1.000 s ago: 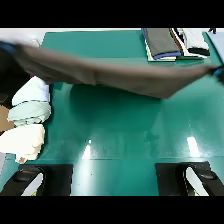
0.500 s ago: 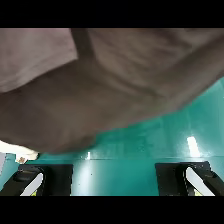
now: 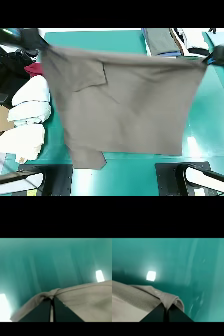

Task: Fold the shirts.

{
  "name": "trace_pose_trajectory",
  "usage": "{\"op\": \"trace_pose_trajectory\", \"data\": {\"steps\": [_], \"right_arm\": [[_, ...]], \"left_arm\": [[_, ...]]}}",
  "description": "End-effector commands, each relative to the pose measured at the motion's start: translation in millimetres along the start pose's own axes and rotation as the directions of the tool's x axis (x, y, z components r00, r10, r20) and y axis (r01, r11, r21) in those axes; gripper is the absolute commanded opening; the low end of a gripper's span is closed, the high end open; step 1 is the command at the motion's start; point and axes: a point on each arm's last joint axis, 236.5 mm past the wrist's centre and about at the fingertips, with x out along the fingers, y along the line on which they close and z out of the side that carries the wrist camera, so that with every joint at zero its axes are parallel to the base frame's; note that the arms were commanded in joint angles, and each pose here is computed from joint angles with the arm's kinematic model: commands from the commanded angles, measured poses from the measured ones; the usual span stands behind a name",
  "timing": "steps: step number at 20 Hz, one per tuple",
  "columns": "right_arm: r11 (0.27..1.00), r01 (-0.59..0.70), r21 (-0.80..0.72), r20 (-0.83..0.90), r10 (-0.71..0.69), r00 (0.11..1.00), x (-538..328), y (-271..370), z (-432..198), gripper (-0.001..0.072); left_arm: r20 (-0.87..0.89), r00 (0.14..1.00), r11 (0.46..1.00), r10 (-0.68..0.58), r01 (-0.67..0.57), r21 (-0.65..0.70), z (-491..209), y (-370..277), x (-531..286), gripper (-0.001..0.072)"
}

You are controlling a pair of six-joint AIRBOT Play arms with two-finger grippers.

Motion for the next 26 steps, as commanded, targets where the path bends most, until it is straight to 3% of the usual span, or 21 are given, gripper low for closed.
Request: {"op": "trace_pose_trajectory", "data": {"steps": [1,4,7,16,17,18,19,20,26], "right_arm": [[0.997,-0.016,0.071,-0.132,0.025,0.991,104,-24,-21,0.0016],[0.997,-0.012,0.08,-0.103,0.02,0.994,147,-35,1,0.0015],[0.998,-0.015,0.054,-0.078,0.02,0.997,153,-35,26,0.0016],[0.999,0.041,0.036,-0.211,-0.032,0.977,166,-49,-53,0.0017],[0.998,0.045,0.052,-0.205,-0.033,0.978,169,-50,-59,0.0018],[0.997,0.035,0.068,-0.19,-0.022,0.982,171,-48,-59,0.0076],[0.996,0.019,0.084,-0.163,-0.005,0.987,172,-44,-54,0.0319],[0.995,-0.005,0.104,-0.138,0.019,0.99,169,-39,-47,0.0408],[0.992,-0.089,0.086,-0.115,0.098,0.988,105,-4,-57,0.0406]], "left_arm": [[-0.206,0.979,0.994,-0.008,-0.015,-0.108,-49,43,116,0.0022],[-0.129,0.991,0.99,0.021,-0.038,-0.133,-37,67,165,0.0022],[-0.045,0.998,0.991,0.036,-0.041,-0.128,-14,69,163,0.0022],[-0.391,0.921,0.99,-0.001,-0.054,-0.13,-132,76,183,0.0023],[-0.407,0.913,0.989,-0.003,-0.058,-0.136,-141,78,185,0.0067],[-0.418,0.908,0.989,-0.002,-0.061,-0.138,-145,78,185,0.0419],[-0.42,0.907,0.988,-0.002,-0.063,-0.141,-145,78,184,0.0551],[-0.422,0.907,0.988,-0.005,-0.061,-0.141,-144,76,180,0.0538],[-0.44,0.893,0.987,0.1,-0.146,-0.071,-175,74,104,0.0539]]}}
